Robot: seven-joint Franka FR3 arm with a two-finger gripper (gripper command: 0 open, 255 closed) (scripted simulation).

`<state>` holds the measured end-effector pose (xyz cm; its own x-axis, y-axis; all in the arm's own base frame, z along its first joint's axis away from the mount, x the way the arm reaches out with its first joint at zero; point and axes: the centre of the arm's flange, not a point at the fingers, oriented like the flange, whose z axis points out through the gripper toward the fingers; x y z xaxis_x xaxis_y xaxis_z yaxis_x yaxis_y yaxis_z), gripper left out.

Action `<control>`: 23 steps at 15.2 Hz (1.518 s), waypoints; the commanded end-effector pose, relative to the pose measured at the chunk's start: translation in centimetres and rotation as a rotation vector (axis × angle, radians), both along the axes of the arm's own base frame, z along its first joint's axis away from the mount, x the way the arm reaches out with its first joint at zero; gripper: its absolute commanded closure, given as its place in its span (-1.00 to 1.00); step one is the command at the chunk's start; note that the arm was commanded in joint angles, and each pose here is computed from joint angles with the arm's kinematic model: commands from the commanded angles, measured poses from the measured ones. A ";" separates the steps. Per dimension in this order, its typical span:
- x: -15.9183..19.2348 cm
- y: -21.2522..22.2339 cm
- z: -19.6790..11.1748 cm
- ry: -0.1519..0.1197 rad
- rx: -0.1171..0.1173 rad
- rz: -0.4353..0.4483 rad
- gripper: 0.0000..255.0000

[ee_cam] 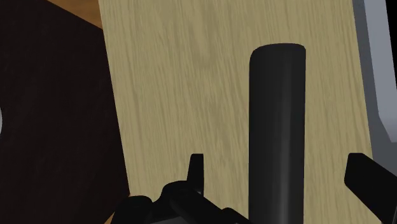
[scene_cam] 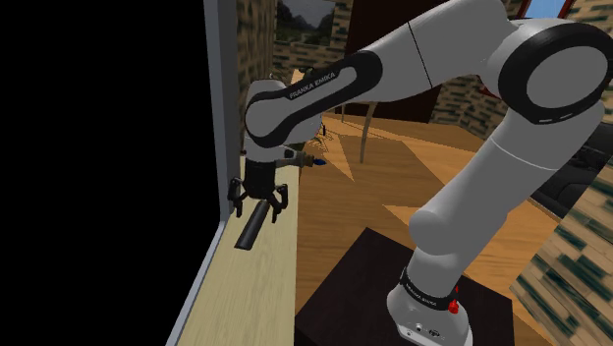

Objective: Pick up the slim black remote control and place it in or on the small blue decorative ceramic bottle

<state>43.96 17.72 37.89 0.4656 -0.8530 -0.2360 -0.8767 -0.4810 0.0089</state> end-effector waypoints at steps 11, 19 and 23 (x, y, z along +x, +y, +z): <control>0.4 0.1 -2.7 -0.043 0.008 -0.020 -1.00; -0.3 0.4 -2.9 -0.043 0.006 -0.021 1.00; 0.4 0.1 -1.7 -0.043 0.008 -0.020 1.00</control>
